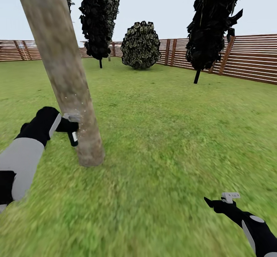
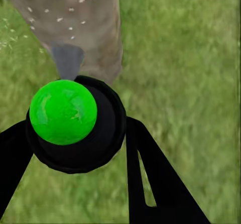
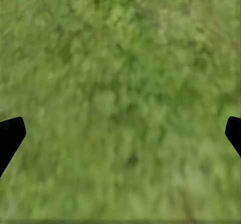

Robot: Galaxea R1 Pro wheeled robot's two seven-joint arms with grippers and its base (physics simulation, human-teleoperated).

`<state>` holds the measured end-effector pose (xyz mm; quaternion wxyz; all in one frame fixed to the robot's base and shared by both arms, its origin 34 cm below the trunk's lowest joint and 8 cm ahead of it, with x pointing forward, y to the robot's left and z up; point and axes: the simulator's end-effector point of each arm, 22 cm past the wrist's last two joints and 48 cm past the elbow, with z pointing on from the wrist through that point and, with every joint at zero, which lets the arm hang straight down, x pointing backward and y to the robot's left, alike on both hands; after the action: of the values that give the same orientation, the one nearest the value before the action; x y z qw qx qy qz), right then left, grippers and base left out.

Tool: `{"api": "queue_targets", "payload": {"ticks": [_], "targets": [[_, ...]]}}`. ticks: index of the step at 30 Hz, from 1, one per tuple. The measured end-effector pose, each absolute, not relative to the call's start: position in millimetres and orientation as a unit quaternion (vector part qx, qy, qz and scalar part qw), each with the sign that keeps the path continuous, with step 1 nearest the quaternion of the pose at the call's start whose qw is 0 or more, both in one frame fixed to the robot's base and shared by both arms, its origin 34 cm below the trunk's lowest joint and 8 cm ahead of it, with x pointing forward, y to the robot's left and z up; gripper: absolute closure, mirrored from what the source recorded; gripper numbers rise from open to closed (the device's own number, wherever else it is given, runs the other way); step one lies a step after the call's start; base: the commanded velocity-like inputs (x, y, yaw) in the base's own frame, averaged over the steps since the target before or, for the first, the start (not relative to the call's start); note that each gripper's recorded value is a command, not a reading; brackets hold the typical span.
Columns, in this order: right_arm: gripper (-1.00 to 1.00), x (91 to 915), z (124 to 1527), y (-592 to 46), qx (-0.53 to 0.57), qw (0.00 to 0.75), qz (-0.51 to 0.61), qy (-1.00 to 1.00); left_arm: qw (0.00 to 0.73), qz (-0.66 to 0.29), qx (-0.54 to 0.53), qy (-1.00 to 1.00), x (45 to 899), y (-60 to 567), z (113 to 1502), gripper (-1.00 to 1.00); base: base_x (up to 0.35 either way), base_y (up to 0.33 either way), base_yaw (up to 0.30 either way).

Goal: In the garden, pick up the pesticide atomizer on the floor and spray pesticide onto both trees until each tree trunk is fully covered.

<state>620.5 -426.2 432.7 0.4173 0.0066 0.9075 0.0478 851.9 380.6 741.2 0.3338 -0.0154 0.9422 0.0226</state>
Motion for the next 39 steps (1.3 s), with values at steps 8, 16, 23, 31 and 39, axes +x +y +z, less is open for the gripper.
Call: {"api": "queue_targets", "payload": {"ticks": [8, 16, 23, 31, 39], "targets": [[-1.00, 620.6, 432.8, -427.0, 0.006, 0.417, 0.048, 0.907, 0.371, 0.024, -0.016, 0.928, 872.2, 381.8, 796.7, 1.00, 0.000, 0.000, 0.000], [-1.00, 620.3, 432.0, -426.1, 0.006, 0.417, 0.048, 0.908, 0.284, 0.025, -0.013, 0.958, 822.5, 380.7, 672.6, 1.00, 0.000, 0.000, 0.000], [-1.00, 620.3, 432.1, -426.0, 0.006, 0.417, 0.048, 0.908, 0.325, 0.038, -0.020, 0.945, 848.3, 393.9, 734.3, 1.00, 0.000, 0.000, 0.000], [-1.00, 620.2, 432.0, -426.1, 0.006, 0.417, 0.048, 0.908, 0.367, 0.051, -0.030, 0.928, 869.4, 413.5, 802.8, 1.00, 0.000, 0.000, 0.000], [-1.00, 620.2, 431.9, -425.7, 0.006, 0.416, 0.048, 0.908, 0.291, 0.053, -0.019, 0.955, 824.3, 410.7, 683.6, 1.00, 0.000, 0.000, 0.000]]}}
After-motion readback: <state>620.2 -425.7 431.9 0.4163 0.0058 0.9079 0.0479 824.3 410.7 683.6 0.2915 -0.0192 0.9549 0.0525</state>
